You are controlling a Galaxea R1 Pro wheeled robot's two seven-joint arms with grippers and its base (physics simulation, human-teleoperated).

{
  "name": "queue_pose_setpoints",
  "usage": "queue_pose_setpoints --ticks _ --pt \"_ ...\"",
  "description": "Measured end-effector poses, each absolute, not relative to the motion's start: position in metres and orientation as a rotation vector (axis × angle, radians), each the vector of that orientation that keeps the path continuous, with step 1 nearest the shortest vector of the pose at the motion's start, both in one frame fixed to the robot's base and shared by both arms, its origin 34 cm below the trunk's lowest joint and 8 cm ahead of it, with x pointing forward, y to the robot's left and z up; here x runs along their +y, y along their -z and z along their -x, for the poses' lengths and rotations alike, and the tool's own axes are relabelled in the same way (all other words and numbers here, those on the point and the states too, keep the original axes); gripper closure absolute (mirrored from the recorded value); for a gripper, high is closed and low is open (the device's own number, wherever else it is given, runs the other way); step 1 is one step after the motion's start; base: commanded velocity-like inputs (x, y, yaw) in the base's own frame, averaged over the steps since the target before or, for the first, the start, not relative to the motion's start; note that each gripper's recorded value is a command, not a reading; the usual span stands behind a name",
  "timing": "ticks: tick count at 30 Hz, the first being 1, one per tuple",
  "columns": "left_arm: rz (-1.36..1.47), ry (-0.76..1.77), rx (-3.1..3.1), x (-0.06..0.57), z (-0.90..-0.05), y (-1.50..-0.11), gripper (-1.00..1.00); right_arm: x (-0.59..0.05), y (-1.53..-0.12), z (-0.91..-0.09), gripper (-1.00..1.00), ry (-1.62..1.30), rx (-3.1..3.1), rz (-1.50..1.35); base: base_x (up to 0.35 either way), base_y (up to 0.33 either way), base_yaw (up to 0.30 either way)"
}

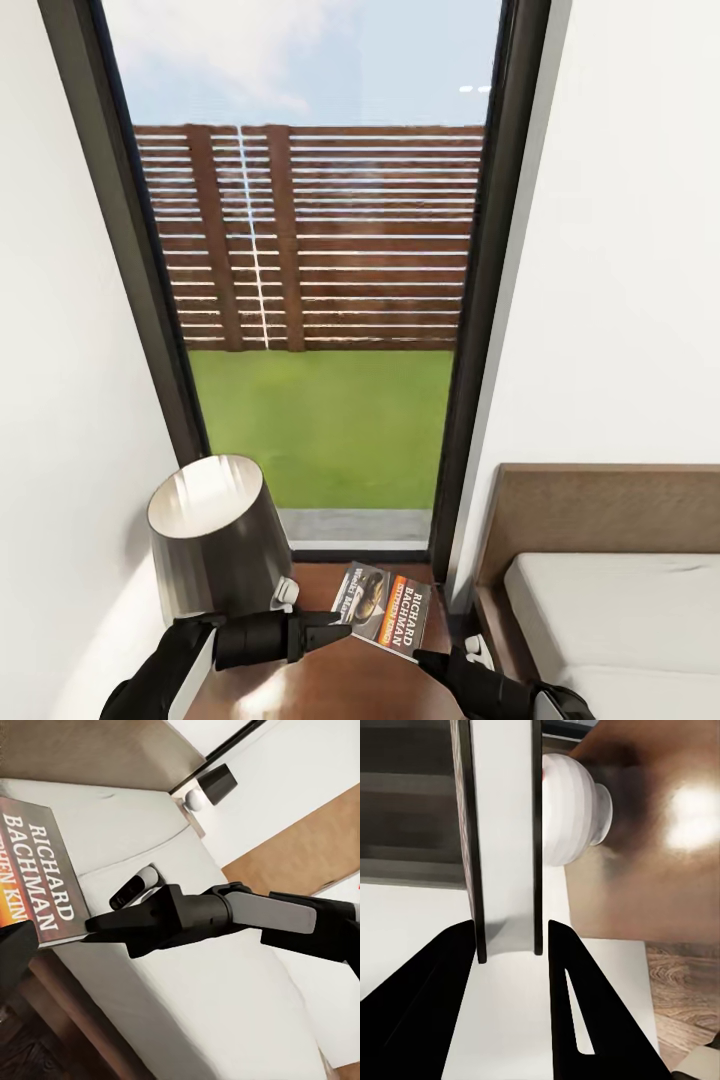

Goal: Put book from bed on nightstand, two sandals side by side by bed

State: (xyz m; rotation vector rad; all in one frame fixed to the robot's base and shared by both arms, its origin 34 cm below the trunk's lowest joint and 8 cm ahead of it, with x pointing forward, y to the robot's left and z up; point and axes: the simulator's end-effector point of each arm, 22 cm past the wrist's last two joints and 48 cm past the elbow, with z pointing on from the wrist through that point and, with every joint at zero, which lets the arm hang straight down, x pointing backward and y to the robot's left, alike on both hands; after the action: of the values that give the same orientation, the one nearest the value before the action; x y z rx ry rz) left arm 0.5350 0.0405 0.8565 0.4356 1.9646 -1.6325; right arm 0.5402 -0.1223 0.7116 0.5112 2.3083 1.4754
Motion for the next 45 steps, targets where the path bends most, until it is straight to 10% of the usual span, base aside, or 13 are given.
queue_pose_setpoints --ticks 45 --pt "-0.425 1.639 1.978 0.04 -0.532 -0.779 -1.0 -0.121 -0.64 -0.54 1.0 -1.476 2.309 -0.508 0.0 0.0 0.0"
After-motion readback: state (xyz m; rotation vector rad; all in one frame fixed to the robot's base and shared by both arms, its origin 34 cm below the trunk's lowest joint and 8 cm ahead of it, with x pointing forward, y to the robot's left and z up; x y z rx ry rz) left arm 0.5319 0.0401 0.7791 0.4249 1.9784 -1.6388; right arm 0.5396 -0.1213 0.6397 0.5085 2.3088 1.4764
